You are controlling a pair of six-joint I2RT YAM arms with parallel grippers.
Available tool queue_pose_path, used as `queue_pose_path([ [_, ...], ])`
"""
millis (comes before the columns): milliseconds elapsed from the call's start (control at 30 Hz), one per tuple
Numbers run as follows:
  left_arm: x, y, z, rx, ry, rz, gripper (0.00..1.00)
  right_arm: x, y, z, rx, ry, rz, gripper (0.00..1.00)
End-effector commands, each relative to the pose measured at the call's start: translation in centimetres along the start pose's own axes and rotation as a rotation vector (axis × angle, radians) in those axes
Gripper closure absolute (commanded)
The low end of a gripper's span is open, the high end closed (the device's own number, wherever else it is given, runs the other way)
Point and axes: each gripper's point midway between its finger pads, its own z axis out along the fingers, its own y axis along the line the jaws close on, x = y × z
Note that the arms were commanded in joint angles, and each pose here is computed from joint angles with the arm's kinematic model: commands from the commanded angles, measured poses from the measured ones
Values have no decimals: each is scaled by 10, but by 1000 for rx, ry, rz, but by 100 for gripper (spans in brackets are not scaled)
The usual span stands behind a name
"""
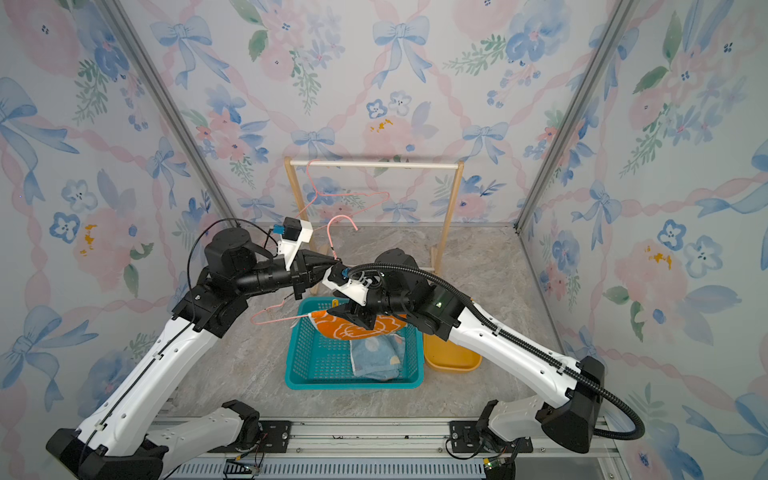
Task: Remove the clothespins securing towels to the hanger
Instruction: Remove the clothespin from the hanger.
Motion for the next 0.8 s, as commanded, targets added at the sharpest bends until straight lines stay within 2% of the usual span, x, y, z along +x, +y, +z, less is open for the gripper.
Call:
queue_pose_path([
  [0,-8,-3,-1,25,-24,10,100,-6,9,-1,-36,2,-23,57],
  [500,-8,-5,-1,40,-23,10,100,-5,7,2,-33,8,-31,62],
  [767,-8,-6,-1,41,-23,11,100,-5,7,2,-31,7,-30,69],
])
